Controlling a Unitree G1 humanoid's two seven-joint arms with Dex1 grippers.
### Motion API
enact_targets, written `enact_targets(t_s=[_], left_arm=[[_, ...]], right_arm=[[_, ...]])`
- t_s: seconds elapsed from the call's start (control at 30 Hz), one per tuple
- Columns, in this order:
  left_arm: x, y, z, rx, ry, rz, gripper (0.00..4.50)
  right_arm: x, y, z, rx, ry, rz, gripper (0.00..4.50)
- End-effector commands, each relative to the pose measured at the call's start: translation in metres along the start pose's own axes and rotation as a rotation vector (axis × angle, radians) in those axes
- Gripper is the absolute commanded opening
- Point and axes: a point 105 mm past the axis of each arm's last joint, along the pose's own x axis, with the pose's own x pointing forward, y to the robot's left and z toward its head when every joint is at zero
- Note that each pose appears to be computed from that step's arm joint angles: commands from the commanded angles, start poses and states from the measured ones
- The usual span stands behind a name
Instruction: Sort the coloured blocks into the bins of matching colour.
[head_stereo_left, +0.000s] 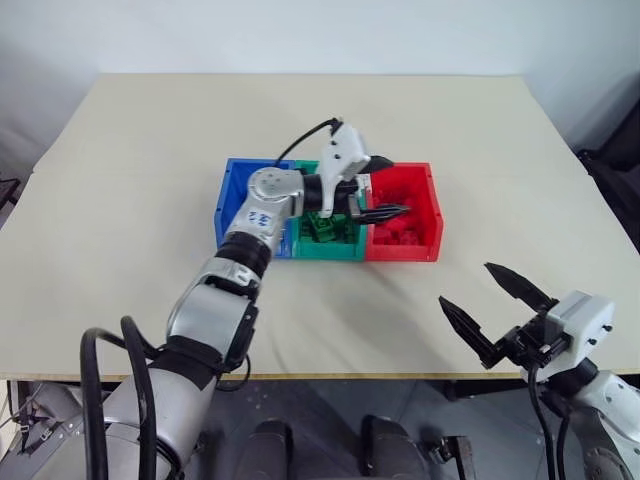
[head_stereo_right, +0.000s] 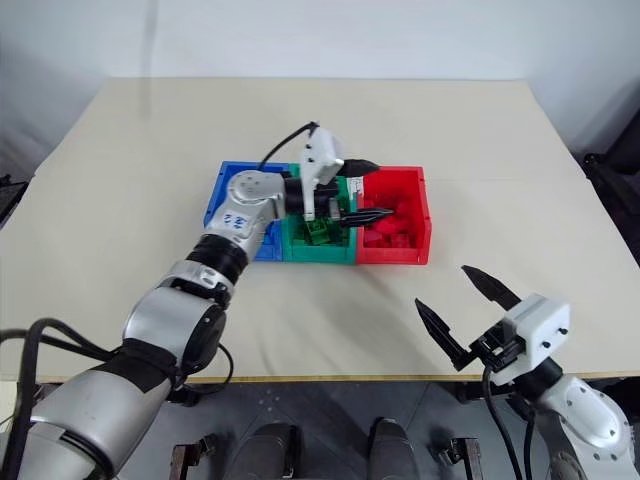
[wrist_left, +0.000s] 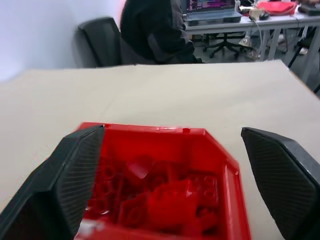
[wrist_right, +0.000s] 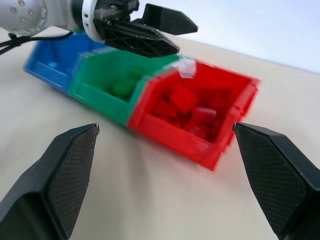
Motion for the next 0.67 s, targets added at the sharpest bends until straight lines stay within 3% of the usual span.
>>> enact_targets(t_s=[0.03, 0.1, 0.23, 0.37, 0.53, 0.67], left_arm=[[-0.040, 0.002, 0.012, 0.080, -0.006, 0.022, 4.48], [-0.054, -0.002, 0.009, 0.082, 0.023, 0.033, 4.48], [-0.174, -0.033, -0.004, 0.066, 0.121, 0.197, 4.48], [-0.237, -0.072, -0.010, -0.014, 0.280, 0.295, 4.48], [-0.267, -0.104, -0.021, -0.124, 0.378, 0.435, 4.48], [-0.260, -0.108, -0.024, -0.087, 0.360, 0.501, 4.48]], right_arm=[[0.011, 0.008, -0.003, -0.015, 0.014, 0.159, 4.50], [0.014, 0.008, -0.006, -0.017, 0.023, 0.209, 4.50], [0.034, 0.007, -0.022, -0.033, 0.064, 0.465, 4.50], [0.044, -0.007, -0.027, -0.058, 0.067, 0.553, 4.50], [0.055, -0.017, -0.036, -0.070, 0.068, 0.588, 4.50], [0.060, -0.026, -0.041, -0.069, 0.065, 0.558, 4.50]])
